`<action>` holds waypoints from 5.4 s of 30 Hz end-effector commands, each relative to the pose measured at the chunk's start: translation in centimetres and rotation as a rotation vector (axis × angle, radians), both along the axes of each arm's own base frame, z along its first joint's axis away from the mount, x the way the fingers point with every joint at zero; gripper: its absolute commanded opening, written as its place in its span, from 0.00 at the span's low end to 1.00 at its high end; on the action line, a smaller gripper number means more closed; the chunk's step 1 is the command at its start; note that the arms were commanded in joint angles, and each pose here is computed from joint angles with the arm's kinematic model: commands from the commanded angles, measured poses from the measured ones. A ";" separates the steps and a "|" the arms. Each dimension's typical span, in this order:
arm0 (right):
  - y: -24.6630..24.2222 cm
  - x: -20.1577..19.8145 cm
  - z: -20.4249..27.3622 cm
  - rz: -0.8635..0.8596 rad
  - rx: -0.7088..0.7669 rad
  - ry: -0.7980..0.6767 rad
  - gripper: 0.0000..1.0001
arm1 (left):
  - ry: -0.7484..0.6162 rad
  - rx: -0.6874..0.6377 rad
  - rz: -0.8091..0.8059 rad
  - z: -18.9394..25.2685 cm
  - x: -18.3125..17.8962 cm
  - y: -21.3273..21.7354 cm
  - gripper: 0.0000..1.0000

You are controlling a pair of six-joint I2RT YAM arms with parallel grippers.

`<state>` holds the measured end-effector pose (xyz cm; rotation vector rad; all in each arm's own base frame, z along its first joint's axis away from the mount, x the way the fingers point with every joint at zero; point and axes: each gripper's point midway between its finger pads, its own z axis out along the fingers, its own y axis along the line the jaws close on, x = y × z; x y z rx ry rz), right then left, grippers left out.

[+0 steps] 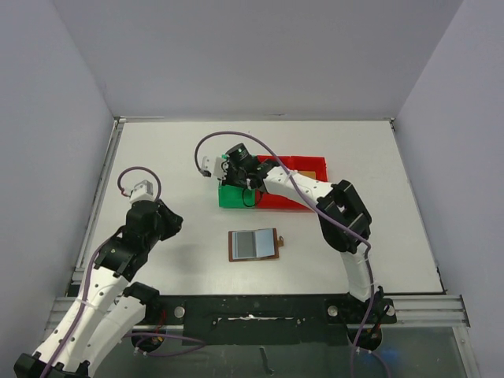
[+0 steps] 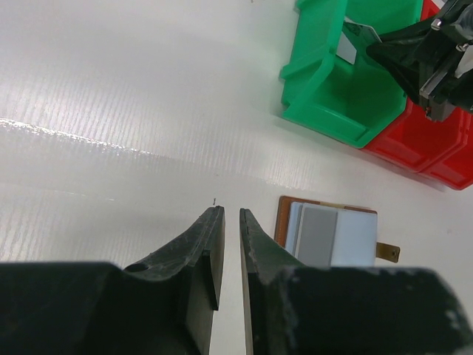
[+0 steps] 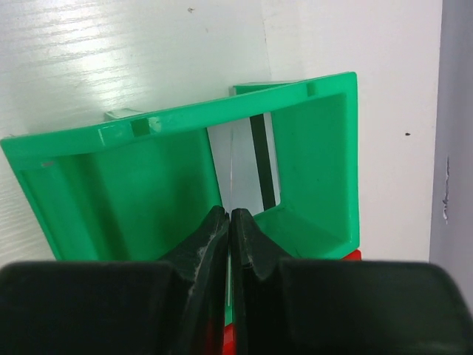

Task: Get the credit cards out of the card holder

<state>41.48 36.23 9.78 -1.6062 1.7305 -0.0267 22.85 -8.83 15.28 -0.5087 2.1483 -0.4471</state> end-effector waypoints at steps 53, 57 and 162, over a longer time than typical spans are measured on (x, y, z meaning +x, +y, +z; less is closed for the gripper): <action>2.0 4.7 10.5 -0.100 0.403 -0.147 0.37 | -0.040 -0.015 -0.029 1.1 1.2 -0.7 0.14; 1.5 4.0 10.2 -0.336 0.543 0.036 0.33 | -0.042 -0.015 -0.027 1.3 1.3 -0.7 0.14; -1.1 5.1 -5.8 -1.010 0.393 0.237 0.00 | -0.045 -0.009 -0.030 1.4 1.2 -0.4 0.14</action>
